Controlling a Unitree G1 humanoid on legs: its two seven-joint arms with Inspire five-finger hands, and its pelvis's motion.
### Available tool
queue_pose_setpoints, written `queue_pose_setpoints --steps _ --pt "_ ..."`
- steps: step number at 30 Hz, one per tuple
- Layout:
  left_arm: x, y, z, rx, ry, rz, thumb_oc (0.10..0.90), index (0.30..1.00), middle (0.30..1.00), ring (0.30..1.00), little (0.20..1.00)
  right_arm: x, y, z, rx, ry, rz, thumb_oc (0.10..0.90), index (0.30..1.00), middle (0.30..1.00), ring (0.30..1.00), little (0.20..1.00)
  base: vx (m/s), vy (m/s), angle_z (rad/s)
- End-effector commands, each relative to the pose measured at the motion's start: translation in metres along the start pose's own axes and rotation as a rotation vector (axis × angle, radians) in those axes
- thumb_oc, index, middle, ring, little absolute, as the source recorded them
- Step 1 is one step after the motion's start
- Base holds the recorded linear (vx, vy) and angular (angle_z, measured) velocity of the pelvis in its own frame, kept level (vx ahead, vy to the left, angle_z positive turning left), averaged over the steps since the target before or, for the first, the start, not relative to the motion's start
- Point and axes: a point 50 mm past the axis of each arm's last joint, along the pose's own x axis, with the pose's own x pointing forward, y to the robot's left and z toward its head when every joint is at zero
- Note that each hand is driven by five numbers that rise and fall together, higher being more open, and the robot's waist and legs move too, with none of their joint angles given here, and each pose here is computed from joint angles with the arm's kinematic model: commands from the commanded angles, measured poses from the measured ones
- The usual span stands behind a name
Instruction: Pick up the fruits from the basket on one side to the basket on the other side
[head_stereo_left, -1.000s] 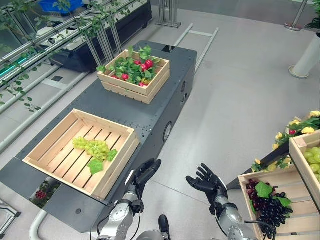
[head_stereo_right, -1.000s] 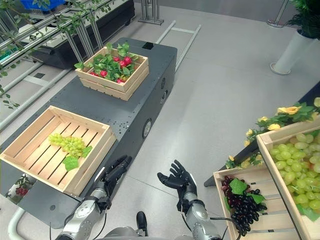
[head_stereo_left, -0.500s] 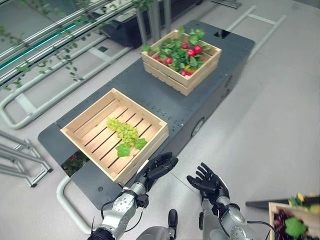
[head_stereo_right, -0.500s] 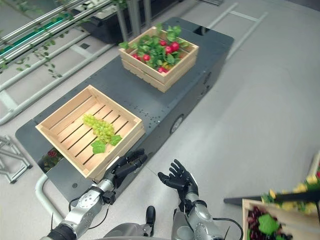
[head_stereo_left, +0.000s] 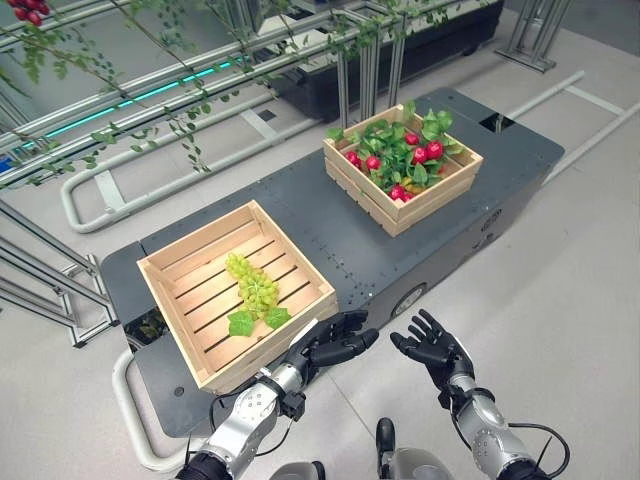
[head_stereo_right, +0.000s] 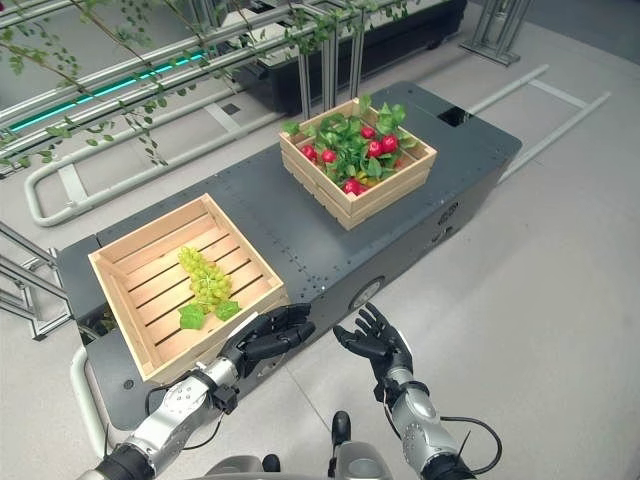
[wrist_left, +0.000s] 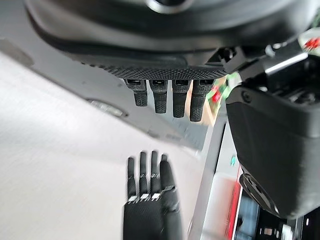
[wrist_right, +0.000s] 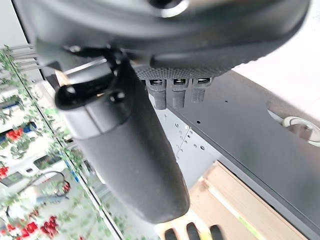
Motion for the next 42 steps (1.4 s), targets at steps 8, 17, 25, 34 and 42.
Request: queue_pose_setpoints --steps 8,17,25,34,42 --pt "0.014 -0.008 0.051 0.209 -0.207 -0.163 0.800 0.900 0.900 0.900 0.900 0.002 0.005 0.014 0.219 -0.162 0.008 0.800 0.900 0.900 0.900 0.900 0.13 0.136 0.33" --pt "-0.006 0.012 0.136 0.330 -0.601 0.003 0.800 0.900 0.900 0.900 0.900 -0.001 0.005 0.014 0.236 -0.179 -0.041 0.800 0.900 0.900 0.900 0.900 0.06 0.043 0.21" --pt "-0.039 0.065 0.195 0.758 -0.860 0.596 0.800 0.900 0.900 0.900 0.900 -0.008 0.002 0.010 0.186 -0.154 -0.038 0.800 0.900 0.900 0.900 0.900 0.04 0.027 0.03" --pt "-0.034 0.119 0.216 1.224 -0.679 0.903 0.800 0.900 0.900 0.900 0.900 -0.002 -0.010 0.025 0.109 -0.144 0.006 0.800 0.900 0.900 0.900 0.900 -0.01 0.052 -0.08" --pt "-0.025 0.150 0.272 1.624 -0.616 1.085 0.800 0.900 0.900 0.900 0.900 0.025 0.005 0.083 0.005 -0.233 0.124 0.800 0.900 0.900 0.900 0.900 -0.16 0.082 -0.08"
